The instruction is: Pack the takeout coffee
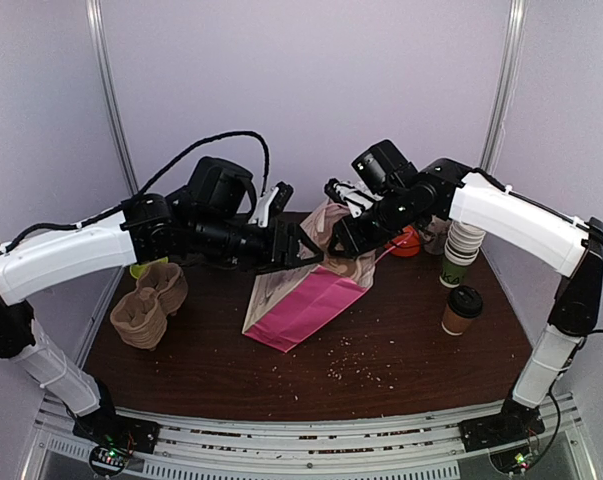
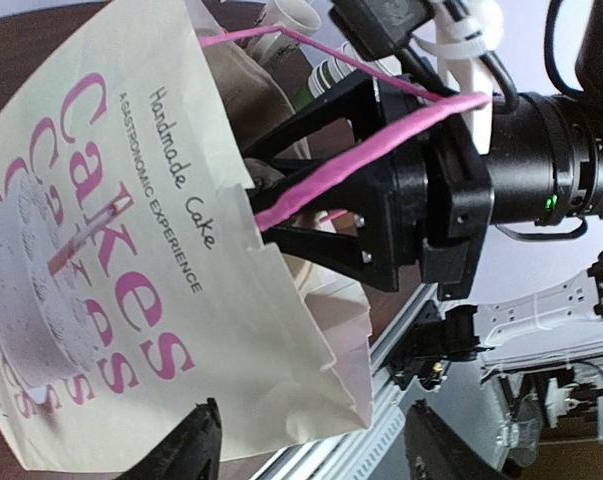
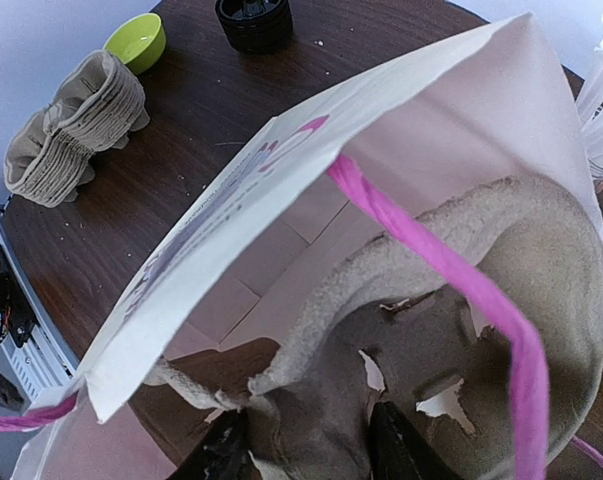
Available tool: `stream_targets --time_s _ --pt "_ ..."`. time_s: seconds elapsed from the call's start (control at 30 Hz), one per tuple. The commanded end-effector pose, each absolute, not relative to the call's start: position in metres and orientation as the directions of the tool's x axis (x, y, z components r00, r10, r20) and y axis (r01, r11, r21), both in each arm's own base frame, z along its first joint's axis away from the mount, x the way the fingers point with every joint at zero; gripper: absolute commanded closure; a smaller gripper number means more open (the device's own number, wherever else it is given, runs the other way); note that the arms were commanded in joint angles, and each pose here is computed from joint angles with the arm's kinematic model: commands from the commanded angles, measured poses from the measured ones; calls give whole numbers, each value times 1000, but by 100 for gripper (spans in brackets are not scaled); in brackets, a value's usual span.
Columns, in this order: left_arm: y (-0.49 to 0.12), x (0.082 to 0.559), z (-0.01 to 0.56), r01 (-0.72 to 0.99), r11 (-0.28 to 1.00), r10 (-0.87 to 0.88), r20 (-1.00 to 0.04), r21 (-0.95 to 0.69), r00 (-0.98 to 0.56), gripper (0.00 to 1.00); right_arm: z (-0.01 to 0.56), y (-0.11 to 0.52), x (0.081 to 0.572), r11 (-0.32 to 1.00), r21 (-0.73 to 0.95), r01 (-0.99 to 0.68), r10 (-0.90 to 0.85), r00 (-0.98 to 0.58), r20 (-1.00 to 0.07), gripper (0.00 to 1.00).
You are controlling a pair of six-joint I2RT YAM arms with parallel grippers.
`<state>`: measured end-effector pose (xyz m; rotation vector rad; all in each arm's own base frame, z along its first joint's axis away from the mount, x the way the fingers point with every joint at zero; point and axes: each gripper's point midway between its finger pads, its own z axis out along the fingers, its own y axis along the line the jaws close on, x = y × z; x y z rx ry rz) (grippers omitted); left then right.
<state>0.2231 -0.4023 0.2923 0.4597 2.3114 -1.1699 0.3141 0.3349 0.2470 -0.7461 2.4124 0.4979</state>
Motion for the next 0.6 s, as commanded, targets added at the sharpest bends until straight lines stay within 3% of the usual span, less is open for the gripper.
stream_targets --time_s 0.0,0.33,0.57 --pt "-389 227 334 601 581 77 -698 -548 -712 29 250 340 315 774 182 -606 -397 -689 -606 58" --pt "-382 258 379 736 637 170 -890 -229 -424 31 252 343 317 772 191 -606 -388 -688 -613 59" --pt "-400 271 377 809 588 306 -921 -17 -242 34 254 345 317 768 195 -610 -390 -687 -613 58"
